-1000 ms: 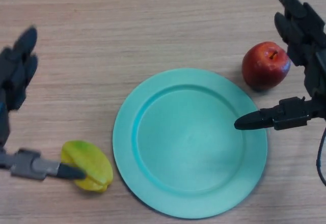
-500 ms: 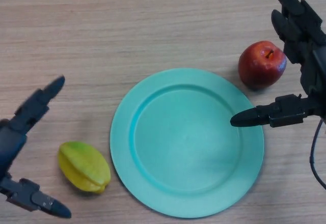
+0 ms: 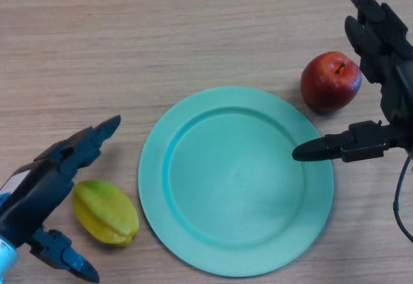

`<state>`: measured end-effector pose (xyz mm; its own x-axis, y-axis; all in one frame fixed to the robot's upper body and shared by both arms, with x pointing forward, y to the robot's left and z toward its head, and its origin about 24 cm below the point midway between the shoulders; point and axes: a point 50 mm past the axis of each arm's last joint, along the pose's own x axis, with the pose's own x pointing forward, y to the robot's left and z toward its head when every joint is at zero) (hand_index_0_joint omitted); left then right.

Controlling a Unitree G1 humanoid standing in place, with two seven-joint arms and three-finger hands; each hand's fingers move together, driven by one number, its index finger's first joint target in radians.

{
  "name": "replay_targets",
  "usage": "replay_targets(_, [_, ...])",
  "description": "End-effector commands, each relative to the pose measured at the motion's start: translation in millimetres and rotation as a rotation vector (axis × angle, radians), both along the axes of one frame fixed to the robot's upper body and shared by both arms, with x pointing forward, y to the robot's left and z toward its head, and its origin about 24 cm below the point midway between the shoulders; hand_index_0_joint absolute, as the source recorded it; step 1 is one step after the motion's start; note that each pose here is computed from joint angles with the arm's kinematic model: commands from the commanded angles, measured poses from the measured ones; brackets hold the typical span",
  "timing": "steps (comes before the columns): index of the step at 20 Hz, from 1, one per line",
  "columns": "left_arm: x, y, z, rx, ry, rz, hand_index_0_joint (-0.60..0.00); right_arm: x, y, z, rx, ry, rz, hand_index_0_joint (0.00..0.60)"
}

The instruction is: Pick up the yellow starfruit and place it on the plate

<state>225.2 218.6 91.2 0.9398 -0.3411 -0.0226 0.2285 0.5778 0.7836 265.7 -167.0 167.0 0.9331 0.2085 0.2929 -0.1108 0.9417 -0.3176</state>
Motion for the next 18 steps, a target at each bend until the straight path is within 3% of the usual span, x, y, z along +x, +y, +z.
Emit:
replay_targets(1, [-5.2, 6, 24, 0.064, -0.209, -0.016, 0.000, -11, -1, 30, 0.038, -0.212, 0.015, 0.000])
replay_targets(9, [-9.2, 6, 4, 0.158, -0.309, 0.004, 0.000, -19, 0, 36, 0.076, -0.223, 0.039, 0.000])
replay_targets(14, [-10.3, 3, 6, 0.041, -0.363, -0.007, 0.000, -21, 2, 34, 0.057, -0.203, 0.038, 0.000])
replay_targets(18, [-13.3, 2, 2, -0.065, -0.330, -0.028, 0.000, -22, 4, 37, 0.053, -0.209, 0.039, 0.000])
